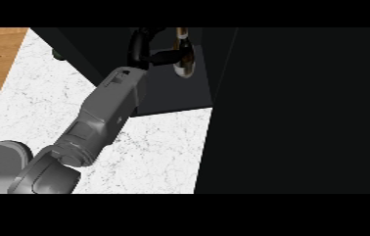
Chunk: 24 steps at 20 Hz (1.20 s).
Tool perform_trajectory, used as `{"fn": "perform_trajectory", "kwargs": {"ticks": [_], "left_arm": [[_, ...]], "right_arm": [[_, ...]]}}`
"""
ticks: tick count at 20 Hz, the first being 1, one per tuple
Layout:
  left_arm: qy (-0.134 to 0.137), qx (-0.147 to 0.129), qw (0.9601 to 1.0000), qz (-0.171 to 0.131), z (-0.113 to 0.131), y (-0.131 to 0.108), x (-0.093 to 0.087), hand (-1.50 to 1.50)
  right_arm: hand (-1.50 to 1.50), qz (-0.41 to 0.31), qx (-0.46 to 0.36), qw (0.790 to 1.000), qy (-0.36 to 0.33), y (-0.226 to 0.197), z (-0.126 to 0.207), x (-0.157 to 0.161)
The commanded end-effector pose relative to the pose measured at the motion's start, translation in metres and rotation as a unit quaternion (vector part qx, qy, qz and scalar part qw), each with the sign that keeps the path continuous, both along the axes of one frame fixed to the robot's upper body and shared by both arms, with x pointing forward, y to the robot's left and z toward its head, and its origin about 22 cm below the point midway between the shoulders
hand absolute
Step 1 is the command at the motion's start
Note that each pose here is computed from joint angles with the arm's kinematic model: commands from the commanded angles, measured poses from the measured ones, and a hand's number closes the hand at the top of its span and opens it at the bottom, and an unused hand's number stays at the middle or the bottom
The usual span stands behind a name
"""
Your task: Pick up the wine, place it into the cabinet and close the cabinet
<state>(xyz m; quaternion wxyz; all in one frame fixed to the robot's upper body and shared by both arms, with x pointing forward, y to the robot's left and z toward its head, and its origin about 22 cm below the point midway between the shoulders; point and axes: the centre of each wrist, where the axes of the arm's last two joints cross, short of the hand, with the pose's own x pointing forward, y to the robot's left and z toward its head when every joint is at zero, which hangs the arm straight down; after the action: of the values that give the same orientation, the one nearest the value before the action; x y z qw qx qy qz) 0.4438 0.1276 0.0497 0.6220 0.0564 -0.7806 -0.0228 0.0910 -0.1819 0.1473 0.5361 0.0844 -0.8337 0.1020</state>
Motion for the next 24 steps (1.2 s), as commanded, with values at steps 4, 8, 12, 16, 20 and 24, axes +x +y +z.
{"fn": "perform_trajectory", "kwargs": {"ticks": [4,8,12,16,20,24], "left_arm": [[-0.025,-0.083,0.9932,-0.078,0.024,-0.021,0.006,1.50],[-0.028,-0.099,0.9887,-0.109,0.021,-0.037,0.002,-1.50],[-0.022,-0.103,0.9858,-0.131,0.030,-0.043,0.004,-1.50],[-0.020,-0.123,0.9819,-0.143,0.018,-0.040,-0.001,-1.50],[-0.014,-0.122,0.9811,-0.150,0.015,-0.044,-0.004,-1.50],[-0.006,-0.129,0.9781,-0.163,-0.001,-0.037,-0.011,-1.50]], "right_arm": [[-1.50,0.025,0.033,0.999,0.009,-0.007,0.027,-0.016],[-1.50,0.002,0.037,0.999,0.013,-0.009,0.028,-0.020],[-1.50,0.006,0.041,0.999,0.023,-0.011,0.040,-0.024],[-1.50,0.002,0.036,0.999,0.017,-0.015,0.045,-0.029],[-1.50,-0.018,0.042,0.999,0.025,-0.013,0.042,-0.029],[-1.50,-0.029,0.044,0.998,0.033,-0.014,0.037,-0.034]]}}
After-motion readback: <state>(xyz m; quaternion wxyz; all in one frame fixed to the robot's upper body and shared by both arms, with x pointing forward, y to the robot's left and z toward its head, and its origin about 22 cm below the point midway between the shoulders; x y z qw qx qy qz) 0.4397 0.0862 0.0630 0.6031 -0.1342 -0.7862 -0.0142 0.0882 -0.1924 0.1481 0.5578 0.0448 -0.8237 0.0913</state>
